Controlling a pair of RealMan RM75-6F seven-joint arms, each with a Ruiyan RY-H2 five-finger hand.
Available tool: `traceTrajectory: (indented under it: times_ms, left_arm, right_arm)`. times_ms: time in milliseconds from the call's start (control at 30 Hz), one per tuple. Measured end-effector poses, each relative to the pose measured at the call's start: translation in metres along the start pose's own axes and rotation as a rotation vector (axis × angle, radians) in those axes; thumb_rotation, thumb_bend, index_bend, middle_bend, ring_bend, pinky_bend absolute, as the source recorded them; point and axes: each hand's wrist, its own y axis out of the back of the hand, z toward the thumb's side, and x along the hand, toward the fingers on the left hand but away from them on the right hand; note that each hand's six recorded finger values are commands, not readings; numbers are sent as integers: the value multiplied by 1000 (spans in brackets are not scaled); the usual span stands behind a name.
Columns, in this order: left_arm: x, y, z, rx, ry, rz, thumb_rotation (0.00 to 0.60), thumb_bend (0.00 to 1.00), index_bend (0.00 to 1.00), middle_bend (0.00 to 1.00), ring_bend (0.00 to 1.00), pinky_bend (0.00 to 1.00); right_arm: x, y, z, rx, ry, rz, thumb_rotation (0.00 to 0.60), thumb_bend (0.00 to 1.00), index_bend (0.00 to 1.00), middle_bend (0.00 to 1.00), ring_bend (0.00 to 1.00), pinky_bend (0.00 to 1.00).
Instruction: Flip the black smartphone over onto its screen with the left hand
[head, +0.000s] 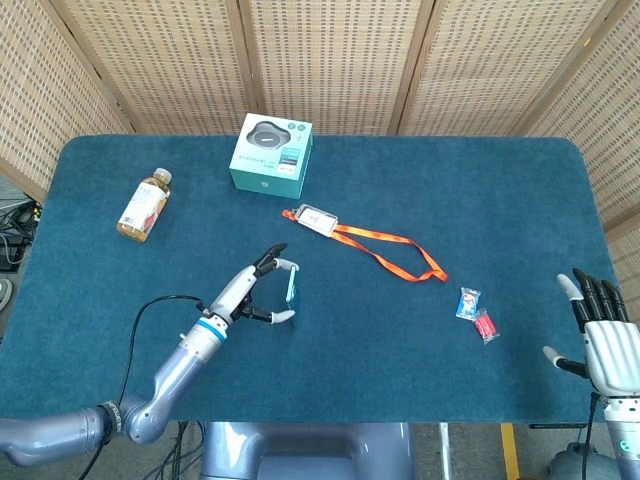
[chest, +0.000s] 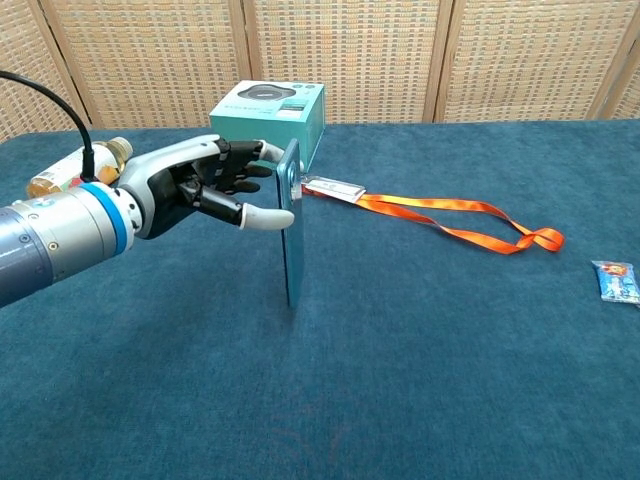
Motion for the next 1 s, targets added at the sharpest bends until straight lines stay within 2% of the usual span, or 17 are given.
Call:
traceTrajectory:
  times_ms: [300,467,500,567,633,700,867,1000]
  left_arm:
    - [-4,0,-34,-106,37,-5,600,204,599,0,0,0]
    - [-20,10,-55,-89,53,0,600,205,562,0,0,0]
    - [-23,13,-59,-86,55,3,600,207,533,0,0,0]
    - [-28,18,-65,-87,61,14,600,202,406,0,0,0]
    - [-34,24,-71,-93,60,27,600,153,135,0,0,0]
    - [-41,30,-76,-95,51,42,600,107,10,0,0,0]
    - [-62,52,-85,-61,18,91,598,67,0,0,0,0]
    - [-82,80,-83,8,-19,131,595,58,0,0,0,0]
  right_arm:
    - [1,-3,4,14,7,6,600,0,0,0,0,0]
    - [2,-6,7,22,14,10,600,0,0,0,0,0]
    - [2,-6,7,22,14,11,600,0,0,0,0,0]
    - [2,-6,7,23,14,9,600,0,0,0,0,0]
    - [3,-5,8,24,14,7,600,0,0,0,0,0]
    - [3,-5,8,24,14,6,600,0,0,0,0,0]
    - [3,-6,9,25,17,8,600,0,0,0,0,0]
    - [3,-4,9,20,14,5,600,0,0,0,0,0]
